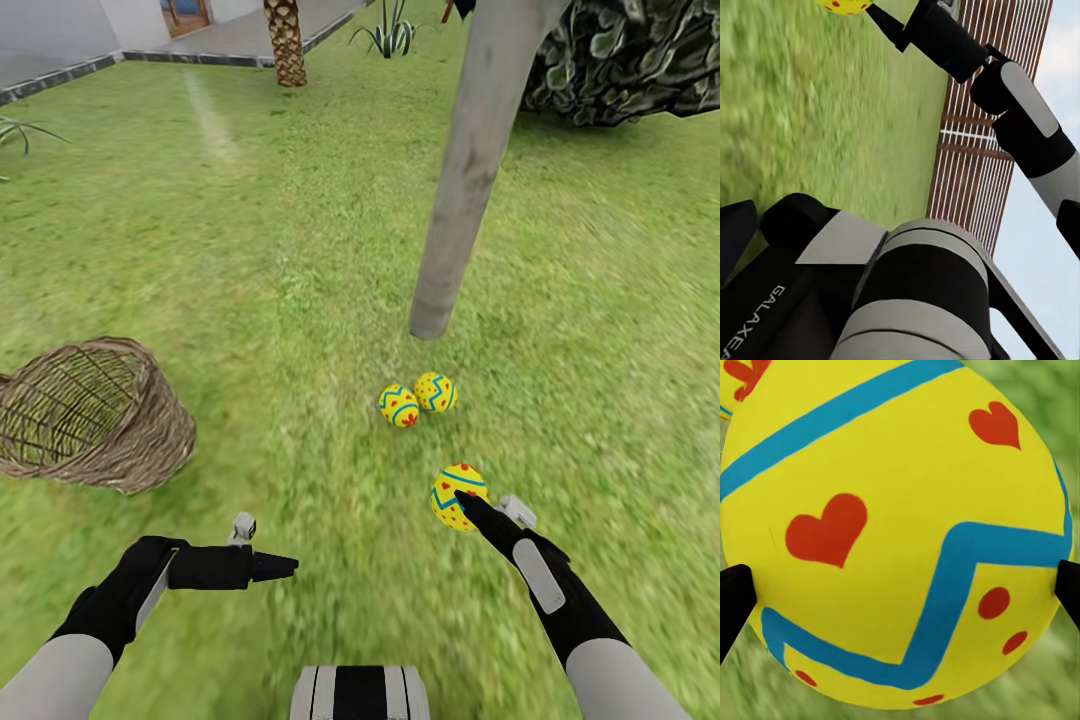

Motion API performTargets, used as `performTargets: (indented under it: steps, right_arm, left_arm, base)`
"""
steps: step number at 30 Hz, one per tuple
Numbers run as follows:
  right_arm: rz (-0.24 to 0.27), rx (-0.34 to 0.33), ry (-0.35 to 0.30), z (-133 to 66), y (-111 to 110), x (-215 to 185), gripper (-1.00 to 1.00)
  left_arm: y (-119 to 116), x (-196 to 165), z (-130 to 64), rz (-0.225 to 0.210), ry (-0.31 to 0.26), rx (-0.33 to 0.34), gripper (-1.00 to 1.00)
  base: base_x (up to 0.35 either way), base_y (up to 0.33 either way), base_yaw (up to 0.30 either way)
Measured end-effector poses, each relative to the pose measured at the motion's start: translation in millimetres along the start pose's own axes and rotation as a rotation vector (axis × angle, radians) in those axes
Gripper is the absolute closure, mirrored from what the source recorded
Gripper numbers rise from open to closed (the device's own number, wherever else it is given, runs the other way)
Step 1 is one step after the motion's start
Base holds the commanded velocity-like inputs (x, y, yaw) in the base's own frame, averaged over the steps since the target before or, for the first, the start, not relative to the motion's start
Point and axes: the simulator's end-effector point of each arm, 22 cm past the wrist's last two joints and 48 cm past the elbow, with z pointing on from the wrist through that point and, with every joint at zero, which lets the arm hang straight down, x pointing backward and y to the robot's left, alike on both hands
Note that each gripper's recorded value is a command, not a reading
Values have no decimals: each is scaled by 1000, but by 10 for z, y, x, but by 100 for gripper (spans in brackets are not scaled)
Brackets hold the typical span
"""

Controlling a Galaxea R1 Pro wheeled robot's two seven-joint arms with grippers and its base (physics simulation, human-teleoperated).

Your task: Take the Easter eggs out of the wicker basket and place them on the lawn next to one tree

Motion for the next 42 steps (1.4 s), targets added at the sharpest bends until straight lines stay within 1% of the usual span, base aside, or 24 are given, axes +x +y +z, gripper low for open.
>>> performTargets:
  steps: [23,30,42]
  right_arm:
    - [-2,-2,-2,360,-285,263,100]
    - [-3,-2,-3,360,-281,260,100]
    - [-5,-3,-1,361,-273,273,100]
  left_arm:
    - [510,85,114,0,-1,0,-100]
    - [517,86,102,0,-2,-3,-100]
    - [517,90,112,1,0,-4,-100]
  base:
    - [0,0,0]
    - [42,0,0]
    - [312,0,0]
